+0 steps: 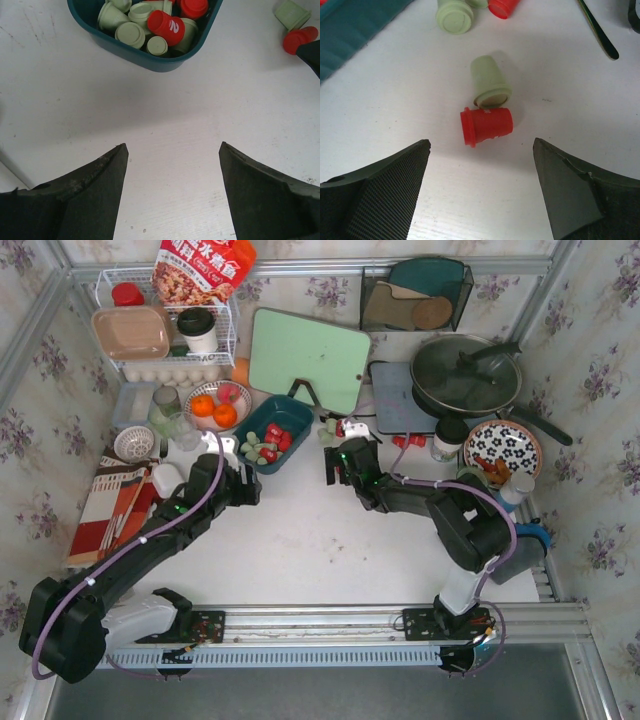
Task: Mix the coffee capsules in the storage basket
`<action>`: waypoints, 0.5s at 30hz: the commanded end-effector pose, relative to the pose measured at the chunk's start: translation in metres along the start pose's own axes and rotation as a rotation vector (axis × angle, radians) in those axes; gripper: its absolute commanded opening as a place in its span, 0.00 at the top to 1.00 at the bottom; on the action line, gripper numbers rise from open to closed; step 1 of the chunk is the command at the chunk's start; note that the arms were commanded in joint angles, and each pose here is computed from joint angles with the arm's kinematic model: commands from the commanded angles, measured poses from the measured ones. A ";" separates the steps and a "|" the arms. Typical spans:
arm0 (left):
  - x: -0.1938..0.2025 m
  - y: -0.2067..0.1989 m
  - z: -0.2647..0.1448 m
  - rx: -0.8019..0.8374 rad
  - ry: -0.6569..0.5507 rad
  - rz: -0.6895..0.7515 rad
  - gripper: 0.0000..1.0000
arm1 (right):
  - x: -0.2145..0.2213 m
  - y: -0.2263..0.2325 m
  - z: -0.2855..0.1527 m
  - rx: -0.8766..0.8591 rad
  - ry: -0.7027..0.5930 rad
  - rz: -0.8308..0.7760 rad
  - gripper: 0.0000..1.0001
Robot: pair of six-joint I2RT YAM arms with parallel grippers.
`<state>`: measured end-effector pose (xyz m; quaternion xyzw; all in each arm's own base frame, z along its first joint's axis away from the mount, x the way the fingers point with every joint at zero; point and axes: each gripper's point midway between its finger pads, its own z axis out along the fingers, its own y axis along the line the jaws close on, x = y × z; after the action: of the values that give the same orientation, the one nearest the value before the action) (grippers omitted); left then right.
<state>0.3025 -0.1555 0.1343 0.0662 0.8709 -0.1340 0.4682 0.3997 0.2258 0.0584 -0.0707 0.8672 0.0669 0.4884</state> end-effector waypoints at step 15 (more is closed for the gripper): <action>-0.005 -0.004 -0.002 0.021 -0.017 -0.011 0.24 | 0.003 -0.001 0.031 -0.072 -0.001 0.043 0.17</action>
<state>0.3012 -0.1577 0.1367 0.0668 0.8692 -0.1416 0.4690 0.4180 0.2242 0.0355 -0.0733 0.8741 0.0962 0.4705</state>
